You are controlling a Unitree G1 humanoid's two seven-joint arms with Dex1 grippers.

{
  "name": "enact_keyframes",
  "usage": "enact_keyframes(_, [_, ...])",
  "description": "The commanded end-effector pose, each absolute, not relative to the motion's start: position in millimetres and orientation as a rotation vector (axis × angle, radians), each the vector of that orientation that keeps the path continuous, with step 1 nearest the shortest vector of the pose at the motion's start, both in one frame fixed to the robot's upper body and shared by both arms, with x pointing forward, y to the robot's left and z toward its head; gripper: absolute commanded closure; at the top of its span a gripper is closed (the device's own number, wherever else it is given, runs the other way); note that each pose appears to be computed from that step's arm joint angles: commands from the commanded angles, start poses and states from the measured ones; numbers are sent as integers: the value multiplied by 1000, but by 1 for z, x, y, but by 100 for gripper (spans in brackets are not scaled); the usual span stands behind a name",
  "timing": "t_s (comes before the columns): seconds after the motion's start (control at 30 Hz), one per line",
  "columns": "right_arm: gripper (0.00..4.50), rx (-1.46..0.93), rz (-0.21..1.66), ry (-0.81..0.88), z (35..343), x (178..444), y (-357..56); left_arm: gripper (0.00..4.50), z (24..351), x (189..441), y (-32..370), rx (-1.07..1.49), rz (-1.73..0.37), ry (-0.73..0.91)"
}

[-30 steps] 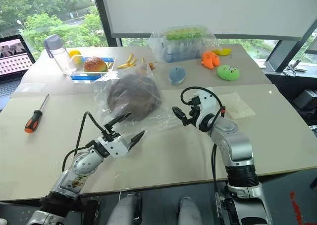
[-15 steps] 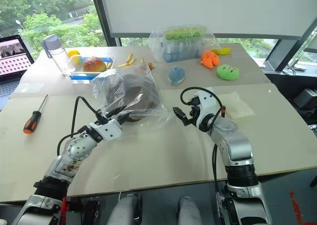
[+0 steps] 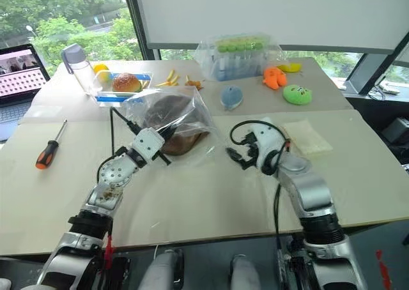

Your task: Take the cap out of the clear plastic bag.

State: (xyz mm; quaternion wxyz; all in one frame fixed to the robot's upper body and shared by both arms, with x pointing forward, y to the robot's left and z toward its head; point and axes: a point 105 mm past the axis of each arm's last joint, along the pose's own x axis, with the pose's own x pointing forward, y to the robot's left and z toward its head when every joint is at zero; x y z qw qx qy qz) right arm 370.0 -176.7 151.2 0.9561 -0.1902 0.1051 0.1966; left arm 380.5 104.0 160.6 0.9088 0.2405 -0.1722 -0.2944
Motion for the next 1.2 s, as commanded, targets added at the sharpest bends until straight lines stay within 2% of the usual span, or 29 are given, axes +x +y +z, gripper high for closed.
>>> enact_keyframes(0.03, [0,-463,264,123,182,373,-207,446,176,386,94,428,-655,-367])
enact_keyframes(0.13, [0,-323,221,31,217,364,-221,446,176,396,82,290,-691,-311])
enact_keyframes(0.23, [0,-152,341,-31,240,345,-203,446,182,406,73,170,-713,-266])
enact_keyframes(0.27, [0,-124,386,-31,242,340,-195,446,185,408,71,146,-722,-258])
enact_keyframes(0.37, [0,-110,683,37,227,309,-140,446,194,413,54,75,-774,-216])
enact_keyframes(0.43, [0,-50,756,35,223,304,-118,446,199,415,45,72,-808,-190])
enact_keyframes(0.67, [0,166,697,71,197,332,-92,446,206,412,33,88,-880,-150])
enact_keyframes(0.77, [0,90,654,138,171,344,-91,446,204,409,36,103,-888,-137])
enact_keyframes(0.87, [0,134,640,111,172,355,-92,446,204,407,42,103,-877,-131])
enact_keyframes(0.97, [0,27,613,123,166,369,-93,446,206,405,48,98,-860,-130])
enact_keyframes(1.1, [0,59,619,93,169,386,-84,446,207,401,50,92,-849,-140])
enact_keyframes(1.2, [0,14,620,137,148,402,-75,446,215,402,55,62,-818,-178])
